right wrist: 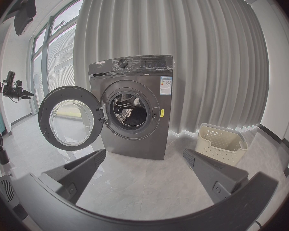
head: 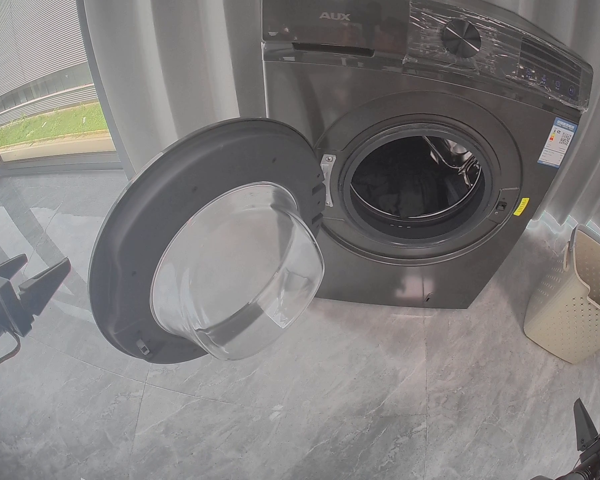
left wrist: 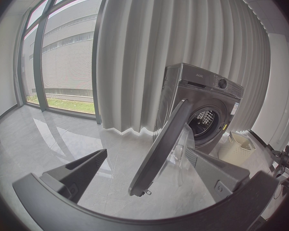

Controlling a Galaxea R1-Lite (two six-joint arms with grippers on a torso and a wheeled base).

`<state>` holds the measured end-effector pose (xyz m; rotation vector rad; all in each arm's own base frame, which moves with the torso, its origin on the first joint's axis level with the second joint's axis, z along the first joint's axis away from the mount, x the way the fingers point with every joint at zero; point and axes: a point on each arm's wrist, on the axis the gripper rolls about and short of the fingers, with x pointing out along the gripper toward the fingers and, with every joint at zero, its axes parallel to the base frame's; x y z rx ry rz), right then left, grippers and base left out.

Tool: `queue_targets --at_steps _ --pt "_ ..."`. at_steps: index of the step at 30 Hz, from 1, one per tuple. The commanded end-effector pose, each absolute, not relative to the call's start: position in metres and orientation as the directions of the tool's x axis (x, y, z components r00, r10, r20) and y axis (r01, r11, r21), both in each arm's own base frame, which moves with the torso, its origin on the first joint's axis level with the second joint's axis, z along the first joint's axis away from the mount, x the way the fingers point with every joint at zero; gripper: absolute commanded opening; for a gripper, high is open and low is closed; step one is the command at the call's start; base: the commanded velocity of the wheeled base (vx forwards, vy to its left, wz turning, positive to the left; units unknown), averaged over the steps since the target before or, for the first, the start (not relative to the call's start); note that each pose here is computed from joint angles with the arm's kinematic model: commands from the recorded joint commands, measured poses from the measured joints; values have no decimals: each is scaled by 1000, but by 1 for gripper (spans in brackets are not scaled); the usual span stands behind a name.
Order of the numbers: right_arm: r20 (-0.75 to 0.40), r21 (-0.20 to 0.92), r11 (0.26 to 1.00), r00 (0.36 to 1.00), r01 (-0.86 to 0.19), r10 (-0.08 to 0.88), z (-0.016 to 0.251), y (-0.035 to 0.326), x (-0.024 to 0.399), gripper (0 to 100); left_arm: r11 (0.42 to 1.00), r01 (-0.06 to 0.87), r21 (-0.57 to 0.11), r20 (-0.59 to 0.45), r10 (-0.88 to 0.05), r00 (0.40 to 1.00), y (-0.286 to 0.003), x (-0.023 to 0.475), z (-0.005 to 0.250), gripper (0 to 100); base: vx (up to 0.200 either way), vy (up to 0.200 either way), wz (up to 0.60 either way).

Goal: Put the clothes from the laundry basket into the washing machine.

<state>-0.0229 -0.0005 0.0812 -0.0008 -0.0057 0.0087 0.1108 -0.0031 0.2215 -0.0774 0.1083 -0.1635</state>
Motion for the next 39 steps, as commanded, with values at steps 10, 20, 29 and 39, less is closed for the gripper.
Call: queue_targets --at_steps 10,20,29,39 --pt "5 -1 1000 1000 -9 9 76 -1 -23 100 970 222 -100 -148 -235 961 -9 148 215 100 0 0 0" --pt "5 0 1000 1000 -9 9 76 -1 -23 100 930 351 -110 -159 -365 917 -28 171 216 100 0 0 0" --pt "5 0 1000 1000 -9 9 76 -1 -23 100 873 473 -119 -142 -486 862 -53 174 218 100 0 0 0" --pt "5 0 1000 1000 -9 9 76 -1 -23 100 767 600 -229 -99 -631 769 -75 153 226 100 0 0 0"
